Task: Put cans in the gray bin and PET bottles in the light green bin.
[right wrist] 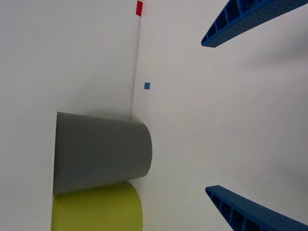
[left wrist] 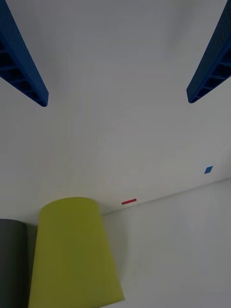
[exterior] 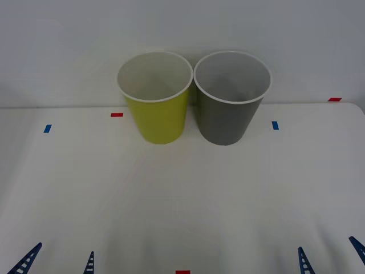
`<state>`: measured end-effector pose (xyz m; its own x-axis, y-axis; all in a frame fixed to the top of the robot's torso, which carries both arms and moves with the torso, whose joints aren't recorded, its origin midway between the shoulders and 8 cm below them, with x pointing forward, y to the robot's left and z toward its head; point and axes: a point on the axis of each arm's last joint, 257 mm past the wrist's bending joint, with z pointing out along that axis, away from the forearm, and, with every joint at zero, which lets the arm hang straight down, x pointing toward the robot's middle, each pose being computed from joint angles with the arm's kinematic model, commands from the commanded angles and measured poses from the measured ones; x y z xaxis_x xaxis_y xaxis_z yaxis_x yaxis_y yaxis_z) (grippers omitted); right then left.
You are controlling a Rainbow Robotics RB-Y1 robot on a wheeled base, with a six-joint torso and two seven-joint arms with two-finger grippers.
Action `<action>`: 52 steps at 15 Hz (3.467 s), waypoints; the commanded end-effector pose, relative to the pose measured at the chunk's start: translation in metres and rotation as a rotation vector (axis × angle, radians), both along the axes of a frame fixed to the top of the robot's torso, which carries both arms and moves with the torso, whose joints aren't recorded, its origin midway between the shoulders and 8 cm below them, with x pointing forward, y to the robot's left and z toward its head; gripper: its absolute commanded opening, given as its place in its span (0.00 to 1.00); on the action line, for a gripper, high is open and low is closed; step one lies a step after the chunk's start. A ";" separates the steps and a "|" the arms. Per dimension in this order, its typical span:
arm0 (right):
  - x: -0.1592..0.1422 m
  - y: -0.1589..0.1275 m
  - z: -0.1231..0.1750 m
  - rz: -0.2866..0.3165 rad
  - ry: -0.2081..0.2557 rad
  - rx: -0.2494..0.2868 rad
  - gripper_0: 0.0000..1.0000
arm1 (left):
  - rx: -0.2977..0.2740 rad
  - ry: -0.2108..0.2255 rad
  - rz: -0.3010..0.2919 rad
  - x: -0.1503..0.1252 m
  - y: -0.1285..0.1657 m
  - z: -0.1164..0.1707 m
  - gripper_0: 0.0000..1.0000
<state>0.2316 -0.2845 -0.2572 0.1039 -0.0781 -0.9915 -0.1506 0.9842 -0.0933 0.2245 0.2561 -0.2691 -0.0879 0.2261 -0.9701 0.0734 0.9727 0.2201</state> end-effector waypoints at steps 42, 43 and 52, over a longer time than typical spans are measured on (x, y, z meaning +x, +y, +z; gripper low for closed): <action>0.000 0.000 0.000 0.000 0.000 0.000 1.00 | 0.000 0.000 0.000 0.000 0.000 0.000 1.00; 0.000 0.000 0.000 0.000 0.000 0.000 1.00 | 0.000 0.000 0.000 0.000 0.000 0.000 1.00; 0.000 0.000 0.000 0.000 0.000 0.000 1.00 | 0.000 0.000 0.000 0.000 0.000 0.000 1.00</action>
